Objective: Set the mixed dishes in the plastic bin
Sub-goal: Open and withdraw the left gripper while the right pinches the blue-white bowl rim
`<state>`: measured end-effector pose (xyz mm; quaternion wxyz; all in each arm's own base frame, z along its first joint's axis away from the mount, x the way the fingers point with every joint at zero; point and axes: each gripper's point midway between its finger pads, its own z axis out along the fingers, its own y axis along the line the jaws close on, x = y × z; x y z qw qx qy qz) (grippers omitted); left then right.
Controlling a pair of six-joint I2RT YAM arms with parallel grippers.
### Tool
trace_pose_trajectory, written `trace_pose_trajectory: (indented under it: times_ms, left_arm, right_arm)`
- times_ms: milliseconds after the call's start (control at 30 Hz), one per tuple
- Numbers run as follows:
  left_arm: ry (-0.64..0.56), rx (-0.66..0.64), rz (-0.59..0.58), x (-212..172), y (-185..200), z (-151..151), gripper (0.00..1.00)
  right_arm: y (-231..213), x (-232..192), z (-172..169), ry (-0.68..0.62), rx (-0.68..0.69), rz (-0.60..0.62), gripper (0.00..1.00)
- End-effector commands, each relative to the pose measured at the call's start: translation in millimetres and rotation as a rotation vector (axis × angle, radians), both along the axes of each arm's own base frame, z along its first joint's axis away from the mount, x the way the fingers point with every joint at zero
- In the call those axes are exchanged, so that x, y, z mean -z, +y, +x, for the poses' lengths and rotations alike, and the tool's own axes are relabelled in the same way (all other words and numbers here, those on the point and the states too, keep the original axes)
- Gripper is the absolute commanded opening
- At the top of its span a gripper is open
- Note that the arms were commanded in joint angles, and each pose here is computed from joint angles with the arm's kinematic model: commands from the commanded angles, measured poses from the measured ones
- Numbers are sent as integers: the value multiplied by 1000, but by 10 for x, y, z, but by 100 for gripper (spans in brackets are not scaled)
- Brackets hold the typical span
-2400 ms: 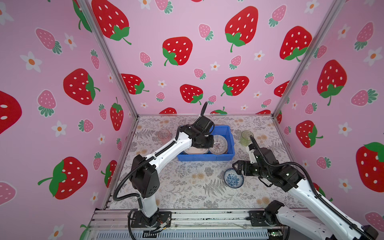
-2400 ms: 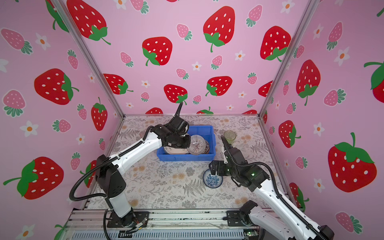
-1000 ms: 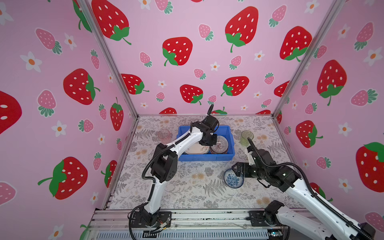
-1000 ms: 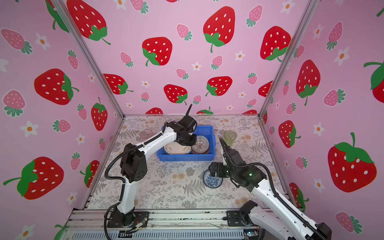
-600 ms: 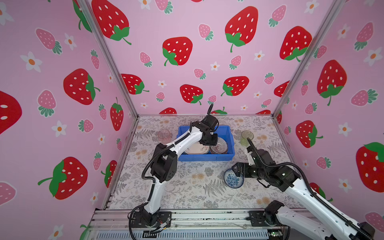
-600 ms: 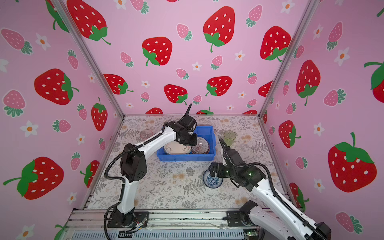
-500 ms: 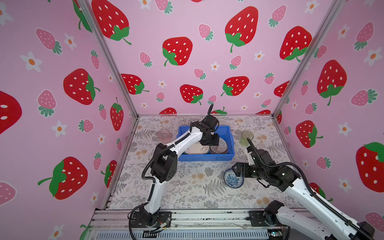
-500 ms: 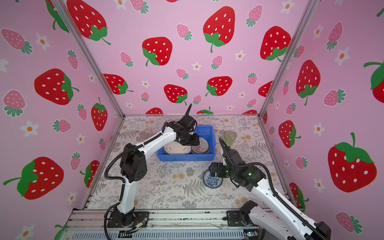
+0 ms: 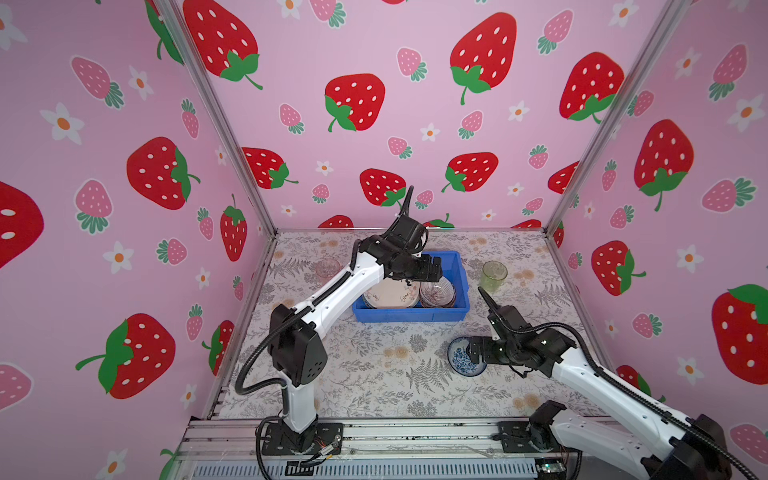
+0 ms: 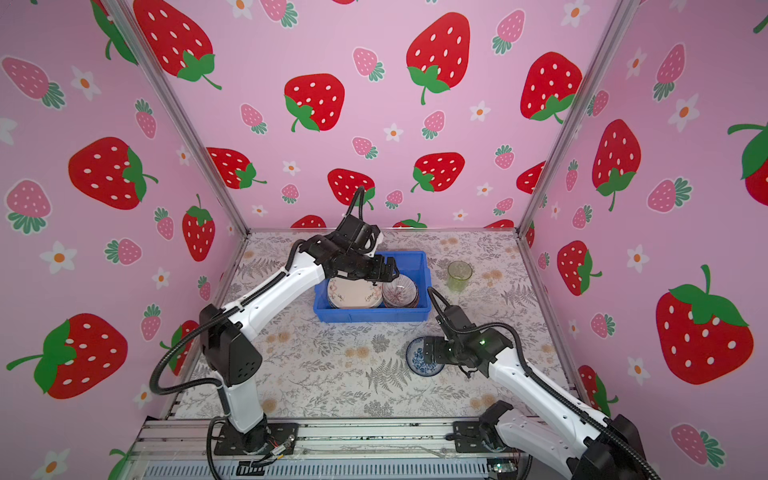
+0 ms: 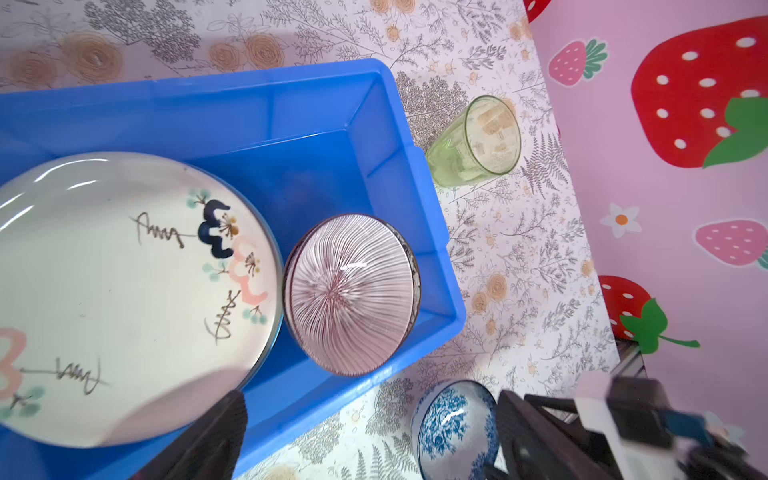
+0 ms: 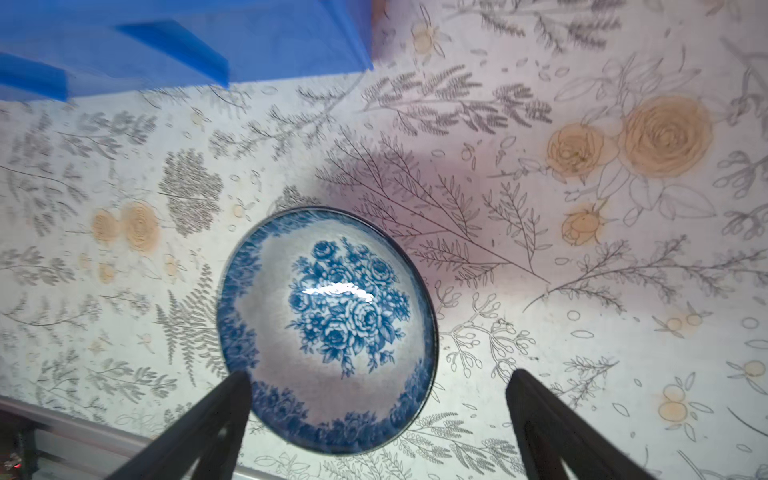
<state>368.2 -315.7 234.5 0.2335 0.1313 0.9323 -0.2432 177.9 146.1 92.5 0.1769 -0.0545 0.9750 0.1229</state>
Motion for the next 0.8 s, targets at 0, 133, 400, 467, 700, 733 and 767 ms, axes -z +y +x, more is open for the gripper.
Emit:
trace_pose_trajectory:
  times_ms: [0, 133, 400, 467, 700, 733, 767]
  left_arm:
    - [-2, 1, 34, 78, 239, -95, 96]
    - [-17, 15, 74, 97, 418, -243, 97]
    - [-12, 12, 50, 153, 430, -308, 97]
    - [-8, 10, 50, 161, 423, -300, 97]
    - [15, -38, 46, 253, 408, -261, 97]
    - [16, -40, 36, 251, 393, -258, 97]
    - [23, -40, 28, 261, 375, -260, 97]
  right_arm:
    - [-13, 76, 17, 10, 29, 9, 99]
    - [-11, 221, -9, 37, 29, 9, 97]
    - [48, 415, -59, 75, 0, 29, 55]
    - [45, 437, -62, 79, -3, 24, 46]
    - [40, 467, -36, 78, -14, 7, 32]
    - [40, 476, -36, 81, -17, 3, 31]
    - [42, 482, -34, 82, -20, 0, 30]
